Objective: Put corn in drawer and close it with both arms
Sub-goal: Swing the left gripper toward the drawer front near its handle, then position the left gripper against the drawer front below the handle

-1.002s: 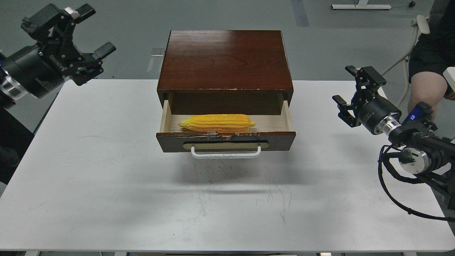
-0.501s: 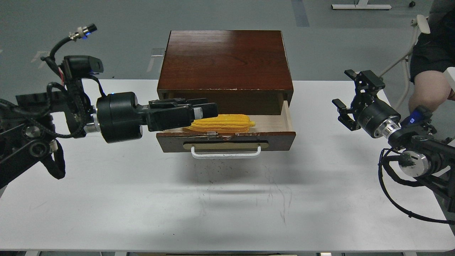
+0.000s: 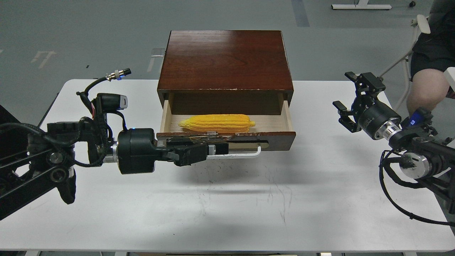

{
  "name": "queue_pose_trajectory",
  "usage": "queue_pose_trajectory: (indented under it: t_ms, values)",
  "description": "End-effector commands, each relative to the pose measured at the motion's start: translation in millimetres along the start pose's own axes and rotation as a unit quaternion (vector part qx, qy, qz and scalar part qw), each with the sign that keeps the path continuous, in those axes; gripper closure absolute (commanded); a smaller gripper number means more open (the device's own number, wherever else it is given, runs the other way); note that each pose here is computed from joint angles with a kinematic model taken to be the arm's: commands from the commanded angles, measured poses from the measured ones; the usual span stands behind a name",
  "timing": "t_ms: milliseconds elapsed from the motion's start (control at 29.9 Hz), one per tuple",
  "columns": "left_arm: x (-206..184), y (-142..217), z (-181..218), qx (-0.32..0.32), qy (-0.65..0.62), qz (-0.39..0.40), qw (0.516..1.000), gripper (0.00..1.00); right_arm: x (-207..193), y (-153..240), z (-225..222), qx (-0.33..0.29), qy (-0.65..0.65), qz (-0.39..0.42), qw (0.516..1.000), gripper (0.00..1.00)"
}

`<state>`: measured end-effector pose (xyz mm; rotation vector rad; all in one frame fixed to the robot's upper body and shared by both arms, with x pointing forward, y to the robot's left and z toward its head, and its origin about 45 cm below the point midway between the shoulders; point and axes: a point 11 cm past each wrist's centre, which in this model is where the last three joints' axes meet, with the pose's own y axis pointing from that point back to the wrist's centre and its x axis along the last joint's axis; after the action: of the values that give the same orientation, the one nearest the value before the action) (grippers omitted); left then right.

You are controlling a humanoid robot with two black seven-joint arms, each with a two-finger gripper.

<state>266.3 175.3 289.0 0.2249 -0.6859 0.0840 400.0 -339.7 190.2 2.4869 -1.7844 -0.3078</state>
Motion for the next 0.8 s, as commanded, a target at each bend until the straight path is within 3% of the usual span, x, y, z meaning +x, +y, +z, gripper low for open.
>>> queue_pose_trajectory:
  t_ms: [0, 768]
  values:
    - [-8, 0, -4, 0.006, 0.002, -0.005, 1.000, 1.00, 0, 0, 0, 0.000, 0.001, 0.000, 1.000, 0.00]
    - [-45, -8, -29, 0.041, -0.012, -0.038, 0.998, 1.00, 1, 1, 1, -0.001, 0.002, 0.000, 1.000, 0.00]
